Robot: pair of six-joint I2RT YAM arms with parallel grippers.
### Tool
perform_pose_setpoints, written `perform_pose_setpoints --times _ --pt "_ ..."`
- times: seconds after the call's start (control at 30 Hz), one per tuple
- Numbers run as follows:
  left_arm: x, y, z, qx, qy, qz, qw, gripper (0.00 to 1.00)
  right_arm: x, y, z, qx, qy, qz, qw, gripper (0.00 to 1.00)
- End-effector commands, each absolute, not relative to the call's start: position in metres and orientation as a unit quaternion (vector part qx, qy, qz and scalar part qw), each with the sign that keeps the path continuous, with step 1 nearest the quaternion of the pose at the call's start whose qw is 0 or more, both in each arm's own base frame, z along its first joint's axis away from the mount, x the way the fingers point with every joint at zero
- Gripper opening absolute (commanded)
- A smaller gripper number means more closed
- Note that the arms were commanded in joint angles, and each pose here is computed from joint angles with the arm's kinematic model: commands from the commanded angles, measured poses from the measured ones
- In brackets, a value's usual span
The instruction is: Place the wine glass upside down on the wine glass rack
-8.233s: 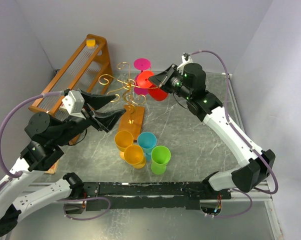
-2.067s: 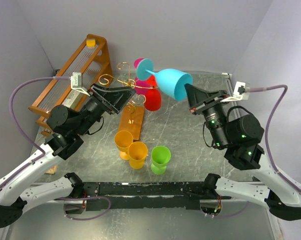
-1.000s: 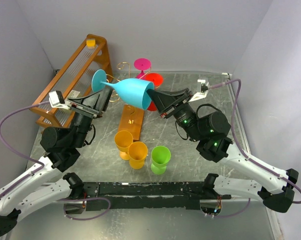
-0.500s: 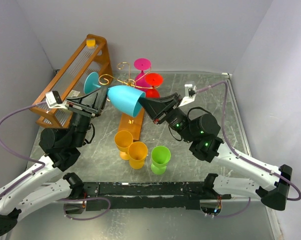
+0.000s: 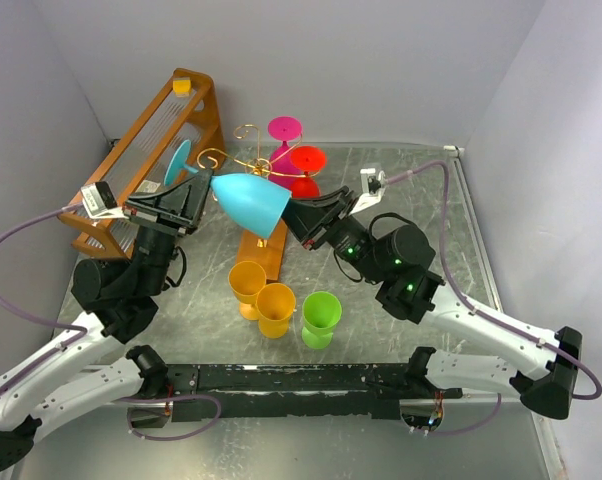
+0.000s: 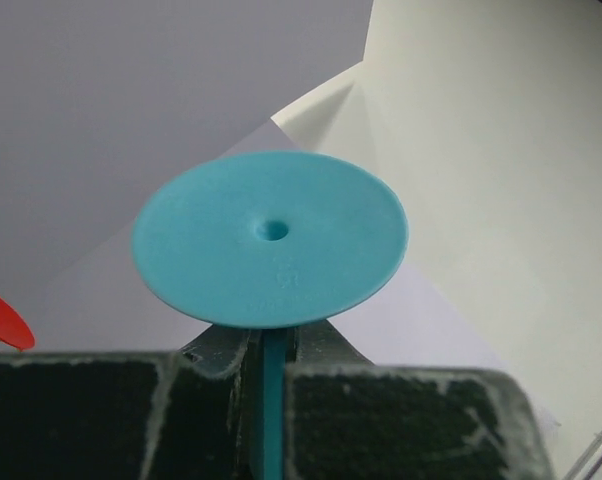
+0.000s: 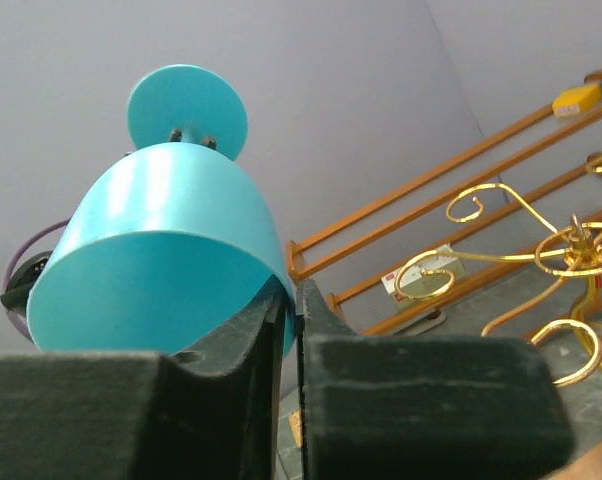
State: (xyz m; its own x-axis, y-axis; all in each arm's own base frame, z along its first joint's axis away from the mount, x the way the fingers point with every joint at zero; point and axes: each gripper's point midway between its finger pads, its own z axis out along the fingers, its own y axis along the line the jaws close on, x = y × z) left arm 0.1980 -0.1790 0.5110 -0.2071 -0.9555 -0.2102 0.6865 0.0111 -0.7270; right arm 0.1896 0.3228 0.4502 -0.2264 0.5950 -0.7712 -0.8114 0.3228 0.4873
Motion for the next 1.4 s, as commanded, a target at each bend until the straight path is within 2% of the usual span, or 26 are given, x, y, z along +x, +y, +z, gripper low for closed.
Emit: perform_pose_setpoints --times 0.0,0.07,0.17,0.23,0.43,0.63,0.97,1.2,1.37 --pt "0.198 -0.157 0.533 -0.178 0.35 -0.634 0.666 0.07 0.195 0.316 0.459 -0.09 0.543 0.555 0.624 0.17" --pt "0.203 -0.156 0.53 -0.177 0.36 -0.612 0.681 0.07 0.203 0.311 0.449 -0.069 0.565 0.538 0.622 0.38" --pt "0.211 -0.156 0.526 -0.167 0.386 -0.571 0.705 0.07 0.214 0.297 0.452 -0.027 0.588 0.511 0.626 0.62" --pt "0.217 -0.156 0.524 -0.156 0.41 -0.533 0.724 0.07 0.222 0.286 0.447 -0.002 0.609 0.483 0.629 0.69" --pt "0.237 -0.151 0.519 -0.111 0.494 -0.394 0.767 0.07 0.243 0.254 0.446 0.058 0.658 0.39 0.642 0.72" --pt "0.238 -0.157 0.519 -0.017 0.51 -0.317 0.799 0.07 0.246 0.252 0.475 0.056 0.648 0.382 0.656 0.72" --pt "0.241 -0.185 0.507 0.114 0.532 -0.26 0.798 0.07 0.232 0.299 0.541 -0.005 0.59 0.485 0.646 0.72" --pt "0.237 -0.191 0.491 0.169 0.528 -0.239 0.797 0.07 0.225 0.342 0.555 -0.009 0.573 0.573 0.586 0.69" --pt "0.235 -0.192 0.489 0.174 0.525 -0.24 0.798 0.07 0.227 0.361 0.552 -0.009 0.586 0.588 0.557 0.65"
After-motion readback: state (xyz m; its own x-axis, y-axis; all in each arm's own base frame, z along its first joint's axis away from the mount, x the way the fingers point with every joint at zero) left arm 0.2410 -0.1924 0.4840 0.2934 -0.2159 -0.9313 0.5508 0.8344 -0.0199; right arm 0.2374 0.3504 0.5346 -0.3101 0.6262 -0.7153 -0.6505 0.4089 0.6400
